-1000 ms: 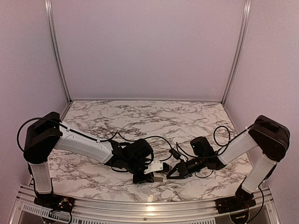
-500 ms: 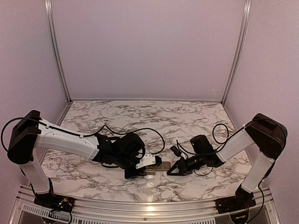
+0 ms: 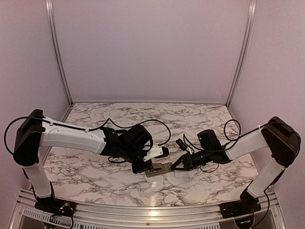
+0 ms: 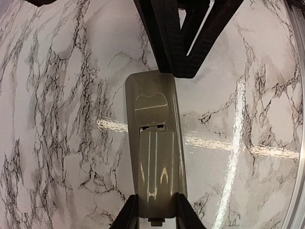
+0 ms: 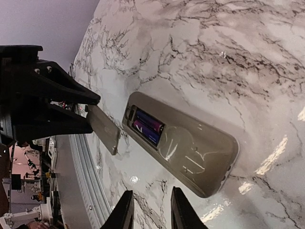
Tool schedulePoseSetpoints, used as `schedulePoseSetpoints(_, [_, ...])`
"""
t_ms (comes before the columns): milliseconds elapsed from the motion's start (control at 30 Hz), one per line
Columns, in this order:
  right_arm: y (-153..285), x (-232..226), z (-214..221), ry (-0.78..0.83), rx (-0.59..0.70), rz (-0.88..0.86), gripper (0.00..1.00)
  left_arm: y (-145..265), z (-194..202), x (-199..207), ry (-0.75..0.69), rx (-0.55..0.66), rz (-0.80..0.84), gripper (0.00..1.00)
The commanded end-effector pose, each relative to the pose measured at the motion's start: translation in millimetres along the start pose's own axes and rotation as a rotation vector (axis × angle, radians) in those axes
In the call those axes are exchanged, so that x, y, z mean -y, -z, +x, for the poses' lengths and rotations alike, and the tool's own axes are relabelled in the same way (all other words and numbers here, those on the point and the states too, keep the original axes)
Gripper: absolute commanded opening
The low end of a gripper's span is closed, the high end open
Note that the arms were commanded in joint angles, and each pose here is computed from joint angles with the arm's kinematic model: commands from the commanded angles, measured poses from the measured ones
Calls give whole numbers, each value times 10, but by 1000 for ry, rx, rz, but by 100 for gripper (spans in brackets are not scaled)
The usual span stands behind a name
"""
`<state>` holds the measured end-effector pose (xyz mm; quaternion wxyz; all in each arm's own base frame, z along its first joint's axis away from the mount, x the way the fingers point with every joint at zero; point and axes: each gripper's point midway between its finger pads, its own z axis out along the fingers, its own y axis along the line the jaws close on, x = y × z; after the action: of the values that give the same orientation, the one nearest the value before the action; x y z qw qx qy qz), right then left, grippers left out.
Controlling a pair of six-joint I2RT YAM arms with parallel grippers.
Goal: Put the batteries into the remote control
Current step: Load the battery cover onto the remote control without the battery cover.
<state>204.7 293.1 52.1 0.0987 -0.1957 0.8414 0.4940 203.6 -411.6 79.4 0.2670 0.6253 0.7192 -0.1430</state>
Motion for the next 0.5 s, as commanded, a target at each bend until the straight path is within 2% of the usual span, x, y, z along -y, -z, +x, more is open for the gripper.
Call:
schedulePoseSetpoints(0, [157,-97,-301,81,75,39,27,-116,89,-7,66,-66,11,24])
schedulePoseSetpoints(167, [184,93,-359,32,91,70,29,-207,100,-56,108,-94,-8,24])
schedulePoseSetpoints(467, [134,122,-386,17,85,52,32,-303,198,-60,136,-138,0,26])
